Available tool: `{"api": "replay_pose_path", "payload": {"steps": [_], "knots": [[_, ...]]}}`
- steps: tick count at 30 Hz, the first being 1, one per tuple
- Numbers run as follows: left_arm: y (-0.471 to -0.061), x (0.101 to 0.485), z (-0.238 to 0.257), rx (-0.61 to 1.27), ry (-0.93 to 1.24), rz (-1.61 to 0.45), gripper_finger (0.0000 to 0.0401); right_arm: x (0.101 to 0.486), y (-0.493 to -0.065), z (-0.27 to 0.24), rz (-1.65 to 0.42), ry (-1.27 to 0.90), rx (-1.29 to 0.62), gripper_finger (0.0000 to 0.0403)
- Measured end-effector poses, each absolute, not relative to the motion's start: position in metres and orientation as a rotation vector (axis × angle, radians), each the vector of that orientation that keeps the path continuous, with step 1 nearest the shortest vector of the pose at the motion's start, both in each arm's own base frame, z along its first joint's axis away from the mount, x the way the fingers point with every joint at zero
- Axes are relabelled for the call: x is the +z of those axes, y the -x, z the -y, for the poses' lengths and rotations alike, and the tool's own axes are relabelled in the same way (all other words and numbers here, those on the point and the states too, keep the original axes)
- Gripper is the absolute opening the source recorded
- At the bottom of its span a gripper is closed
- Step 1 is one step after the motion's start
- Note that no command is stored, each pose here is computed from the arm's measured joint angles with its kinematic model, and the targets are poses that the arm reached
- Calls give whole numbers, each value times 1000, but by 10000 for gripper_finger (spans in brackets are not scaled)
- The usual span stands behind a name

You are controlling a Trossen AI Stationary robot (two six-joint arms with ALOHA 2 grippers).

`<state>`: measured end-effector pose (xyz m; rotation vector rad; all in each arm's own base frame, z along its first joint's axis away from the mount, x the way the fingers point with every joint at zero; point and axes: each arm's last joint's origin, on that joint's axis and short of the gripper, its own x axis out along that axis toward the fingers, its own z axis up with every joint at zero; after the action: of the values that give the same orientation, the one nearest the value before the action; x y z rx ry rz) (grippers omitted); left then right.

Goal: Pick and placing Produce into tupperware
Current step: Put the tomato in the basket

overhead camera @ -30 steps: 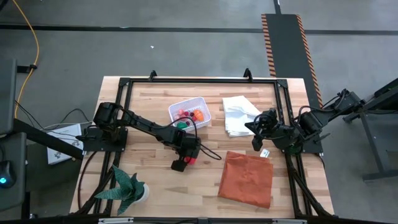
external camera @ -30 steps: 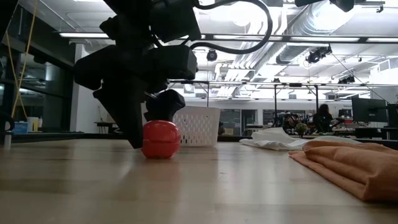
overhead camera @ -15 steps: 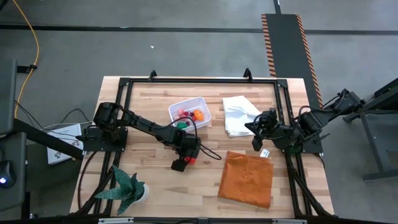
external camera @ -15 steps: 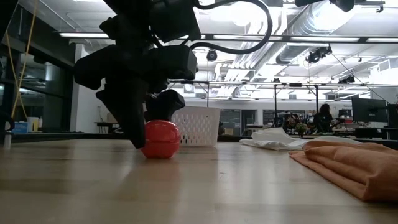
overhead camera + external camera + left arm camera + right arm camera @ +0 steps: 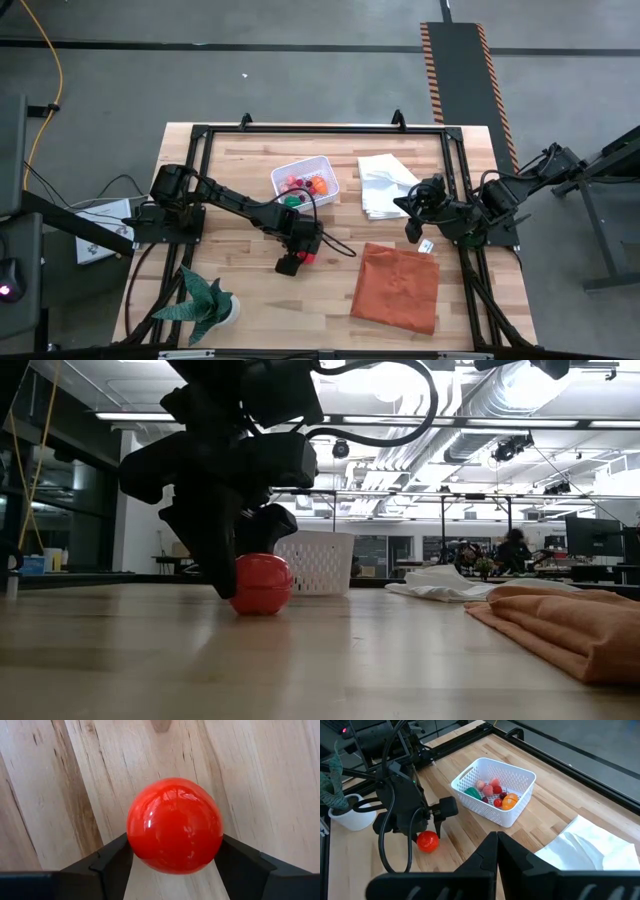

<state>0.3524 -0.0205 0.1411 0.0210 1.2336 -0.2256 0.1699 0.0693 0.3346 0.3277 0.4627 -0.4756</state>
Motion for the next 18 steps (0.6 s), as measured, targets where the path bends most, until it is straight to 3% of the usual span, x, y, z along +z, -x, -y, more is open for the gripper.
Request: {"api": "replay_pose_path", "payload": {"steps": [18], "knots": [[-356, 143, 22, -225, 39, -1200, 337, 335, -170, -69, -463, -328, -476, 1]]}}
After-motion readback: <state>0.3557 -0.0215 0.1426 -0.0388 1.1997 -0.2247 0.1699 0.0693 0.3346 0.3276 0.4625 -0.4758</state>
